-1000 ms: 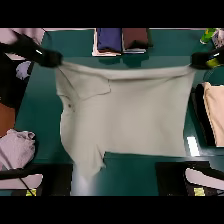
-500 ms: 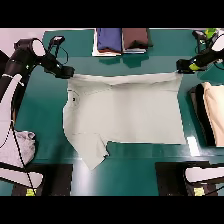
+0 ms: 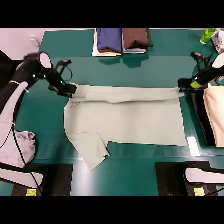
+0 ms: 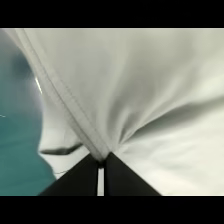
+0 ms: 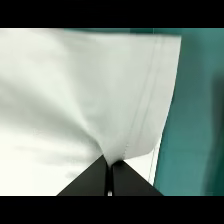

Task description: Fold the shirts.

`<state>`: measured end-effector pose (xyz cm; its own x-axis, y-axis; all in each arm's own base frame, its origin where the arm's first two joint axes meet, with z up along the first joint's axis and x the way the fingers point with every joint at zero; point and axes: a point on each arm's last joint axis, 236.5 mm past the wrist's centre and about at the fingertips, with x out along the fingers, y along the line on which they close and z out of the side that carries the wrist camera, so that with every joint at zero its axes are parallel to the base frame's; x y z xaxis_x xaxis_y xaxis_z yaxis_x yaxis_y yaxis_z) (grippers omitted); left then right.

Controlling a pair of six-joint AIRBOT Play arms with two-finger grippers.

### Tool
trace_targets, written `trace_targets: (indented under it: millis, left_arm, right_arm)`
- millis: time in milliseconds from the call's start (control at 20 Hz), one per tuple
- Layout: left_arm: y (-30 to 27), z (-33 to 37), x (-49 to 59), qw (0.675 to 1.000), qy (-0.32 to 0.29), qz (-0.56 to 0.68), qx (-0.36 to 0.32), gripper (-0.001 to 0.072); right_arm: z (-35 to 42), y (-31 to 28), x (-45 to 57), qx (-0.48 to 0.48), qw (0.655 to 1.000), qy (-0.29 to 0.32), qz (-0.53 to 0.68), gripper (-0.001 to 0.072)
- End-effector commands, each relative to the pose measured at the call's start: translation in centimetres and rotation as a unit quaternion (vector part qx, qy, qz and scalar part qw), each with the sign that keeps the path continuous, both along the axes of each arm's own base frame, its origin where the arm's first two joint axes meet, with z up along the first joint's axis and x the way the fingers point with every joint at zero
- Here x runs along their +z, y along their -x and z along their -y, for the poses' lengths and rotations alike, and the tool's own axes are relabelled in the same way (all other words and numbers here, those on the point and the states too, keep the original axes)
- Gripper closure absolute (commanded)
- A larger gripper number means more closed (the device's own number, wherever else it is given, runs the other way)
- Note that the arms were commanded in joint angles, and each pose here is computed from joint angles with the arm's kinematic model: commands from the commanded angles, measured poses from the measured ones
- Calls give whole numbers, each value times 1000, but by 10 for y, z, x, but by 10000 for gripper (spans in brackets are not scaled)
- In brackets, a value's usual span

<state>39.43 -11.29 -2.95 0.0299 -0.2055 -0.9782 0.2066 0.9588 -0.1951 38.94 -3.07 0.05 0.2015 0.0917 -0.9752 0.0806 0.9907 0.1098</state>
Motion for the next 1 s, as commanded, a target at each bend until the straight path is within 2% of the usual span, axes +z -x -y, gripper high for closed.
trace_targets:
  millis: [0, 150, 200, 250, 300, 500, 650, 800, 850, 900, 950]
  left_arm:
    - [18, 14, -29, 999, 33, -28, 19, 683]
    - [25, 15, -32, 998, 35, -41, 23, 681]
    - [27, 14, -31, 998, 34, -44, 27, 678]
    - [27, 13, -28, 998, 33, -41, 29, 473]
    - [26, 12, -22, 998, 31, -35, 40, 295]
    - [36, 8, 27, 998, 34, 9, 50, 286]
    - [75, 1, 46, 997, 40, 30, 58, 287]
    - [117, -6, 42, 995, 45, 41, 84, 287]
    - [127, -8, 40, 994, 47, 45, 92, 287]
    - [136, -9, 37, 993, 49, 44, 101, 287]
    - [141, -10, 34, 992, 50, 45, 103, 286]
  right_arm:
    - [-3, 21, -31, -3, 1000, -5, -29, 695]
    - [-4, 28, -39, -3, 999, -8, -41, 673]
    - [-6, 27, -36, -3, 999, -10, -41, 475]
    - [-5, 24, -30, -3, 999, -10, -36, 336]
    - [-4, 21, -21, -1, 999, -8, -32, 330]
    - [6, 35, 16, 9, 999, 18, -44, 331]
    - [28, 83, 11, 8, 995, 77, -65, 330]
    - [33, 144, -16, -18, 991, 77, -109, 320]
    - [32, 161, -26, -29, 990, 65, -122, 280]
    - [27, 178, -36, -47, 989, 42, -134, 100]
    - [21, 191, -45, -65, 987, 17, -145, 76]
